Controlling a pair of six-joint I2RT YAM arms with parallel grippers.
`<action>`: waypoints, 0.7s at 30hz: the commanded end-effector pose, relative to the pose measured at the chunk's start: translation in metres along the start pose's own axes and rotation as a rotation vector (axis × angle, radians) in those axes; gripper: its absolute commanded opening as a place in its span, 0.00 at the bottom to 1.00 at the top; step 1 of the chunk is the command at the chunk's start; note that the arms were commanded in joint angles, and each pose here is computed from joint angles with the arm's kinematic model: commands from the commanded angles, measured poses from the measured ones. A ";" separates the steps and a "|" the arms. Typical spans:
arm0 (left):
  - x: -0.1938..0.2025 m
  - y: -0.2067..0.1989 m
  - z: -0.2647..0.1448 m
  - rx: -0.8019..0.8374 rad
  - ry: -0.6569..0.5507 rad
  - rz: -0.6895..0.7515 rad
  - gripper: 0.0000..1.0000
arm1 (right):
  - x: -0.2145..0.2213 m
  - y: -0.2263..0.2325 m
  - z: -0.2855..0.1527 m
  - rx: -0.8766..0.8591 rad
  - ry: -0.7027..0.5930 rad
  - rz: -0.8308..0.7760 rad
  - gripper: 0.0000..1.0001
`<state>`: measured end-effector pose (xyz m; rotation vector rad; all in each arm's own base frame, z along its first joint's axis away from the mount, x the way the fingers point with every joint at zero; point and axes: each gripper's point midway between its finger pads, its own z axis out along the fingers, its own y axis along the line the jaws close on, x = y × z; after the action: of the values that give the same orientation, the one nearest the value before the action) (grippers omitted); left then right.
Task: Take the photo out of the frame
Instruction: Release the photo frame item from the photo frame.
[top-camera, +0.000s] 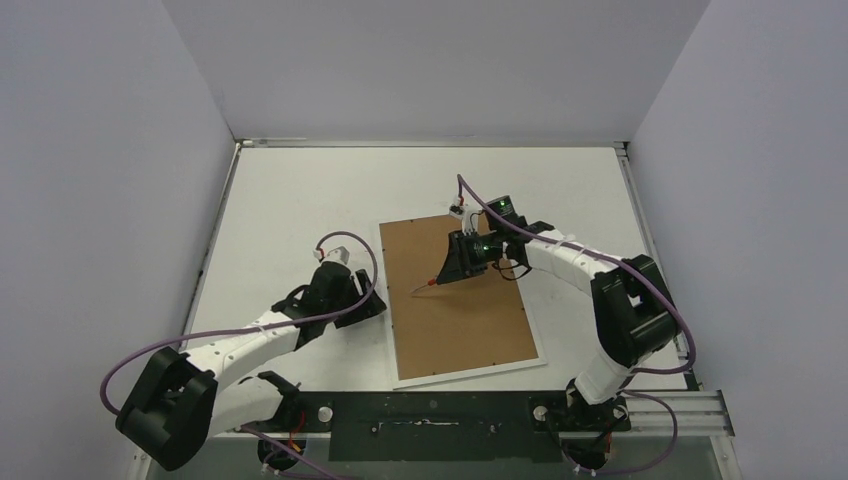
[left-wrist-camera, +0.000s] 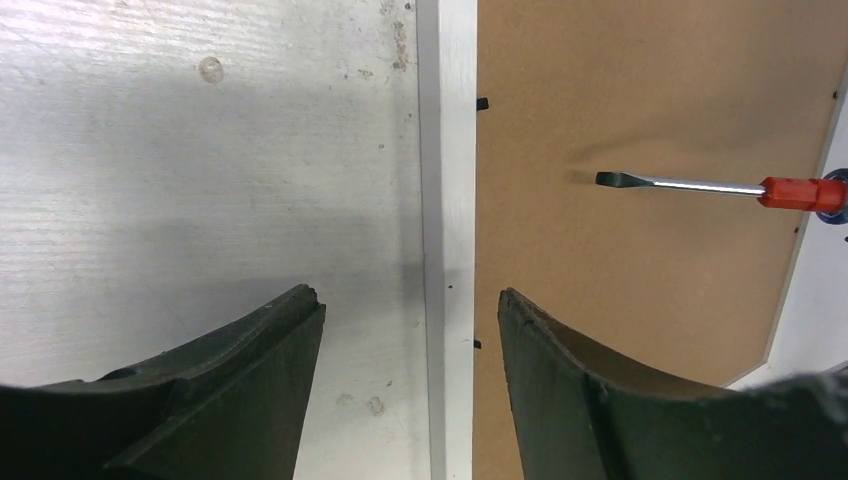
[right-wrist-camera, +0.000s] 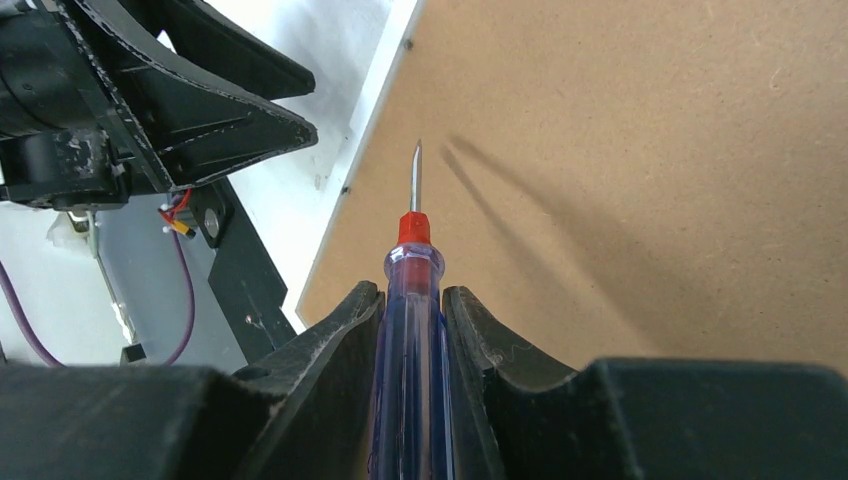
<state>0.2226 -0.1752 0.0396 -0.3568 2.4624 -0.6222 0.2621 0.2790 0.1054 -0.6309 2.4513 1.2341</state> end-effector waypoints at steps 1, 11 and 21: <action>-0.003 -0.014 0.004 0.060 0.007 0.029 0.62 | -0.022 0.013 -0.003 -0.058 -0.026 -0.096 0.00; 0.003 -0.009 0.023 0.047 0.019 -0.020 0.44 | -0.036 0.009 0.017 -0.094 -0.032 -0.079 0.00; 0.016 0.005 0.035 0.013 0.046 -0.043 0.24 | -0.042 0.006 0.036 -0.125 -0.029 -0.064 0.00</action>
<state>0.2363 -0.1963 0.0216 -0.3753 2.4576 -0.7138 0.2858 0.3032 0.0865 -0.6582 2.4522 1.3174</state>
